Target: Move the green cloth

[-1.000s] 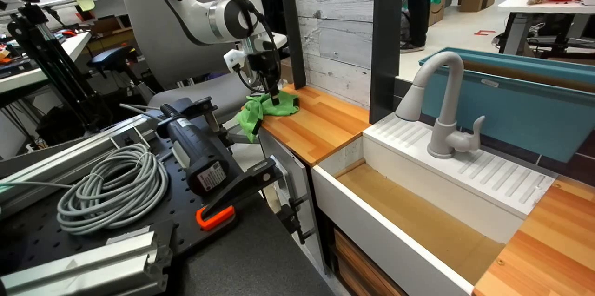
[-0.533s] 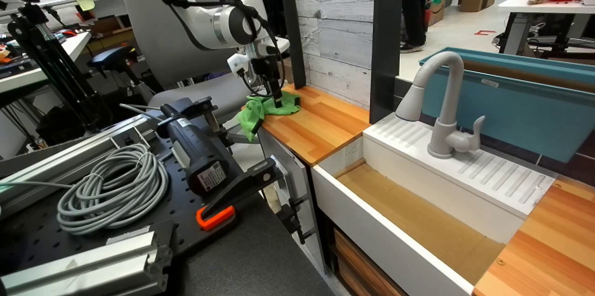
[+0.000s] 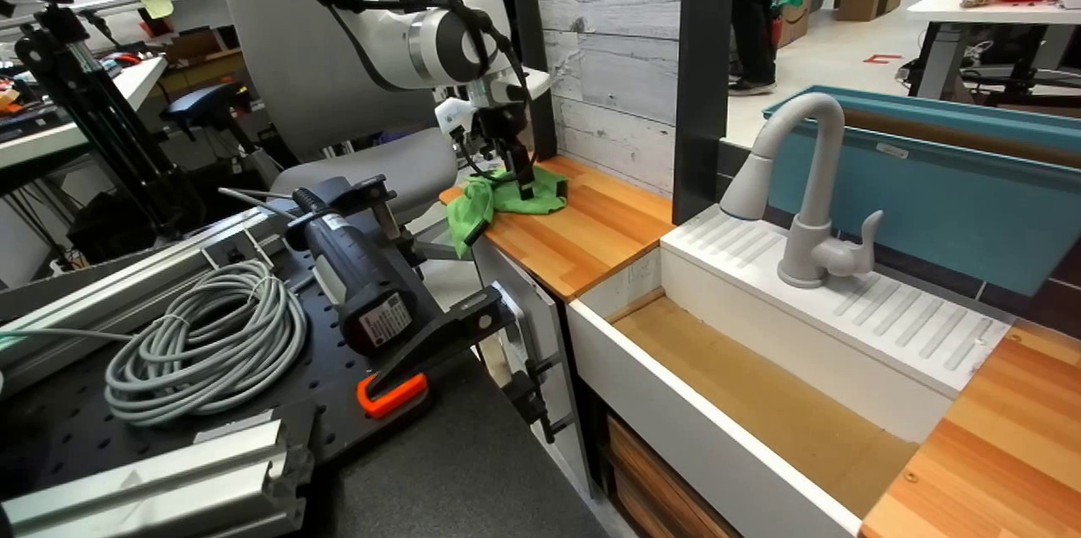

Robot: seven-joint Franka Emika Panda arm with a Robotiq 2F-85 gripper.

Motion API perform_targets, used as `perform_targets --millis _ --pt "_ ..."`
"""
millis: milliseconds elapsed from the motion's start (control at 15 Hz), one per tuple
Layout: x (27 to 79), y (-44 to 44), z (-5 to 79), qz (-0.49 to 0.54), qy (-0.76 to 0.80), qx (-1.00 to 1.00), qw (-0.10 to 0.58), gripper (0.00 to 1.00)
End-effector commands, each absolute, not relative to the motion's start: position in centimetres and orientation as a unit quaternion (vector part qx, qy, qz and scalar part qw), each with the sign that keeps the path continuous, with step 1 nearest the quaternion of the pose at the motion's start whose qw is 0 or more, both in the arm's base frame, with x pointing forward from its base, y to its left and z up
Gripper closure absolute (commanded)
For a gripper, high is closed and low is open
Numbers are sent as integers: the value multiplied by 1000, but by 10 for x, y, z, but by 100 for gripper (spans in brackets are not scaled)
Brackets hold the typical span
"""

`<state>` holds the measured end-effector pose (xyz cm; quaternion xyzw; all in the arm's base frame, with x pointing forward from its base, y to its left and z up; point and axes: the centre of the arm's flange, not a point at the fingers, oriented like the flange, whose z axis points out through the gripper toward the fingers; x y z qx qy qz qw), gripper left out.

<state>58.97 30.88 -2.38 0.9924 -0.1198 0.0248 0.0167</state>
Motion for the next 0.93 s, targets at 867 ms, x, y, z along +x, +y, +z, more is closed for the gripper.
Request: perform_targets --millis 867 --pt "567 108 -30 24 -293 955 43 0"
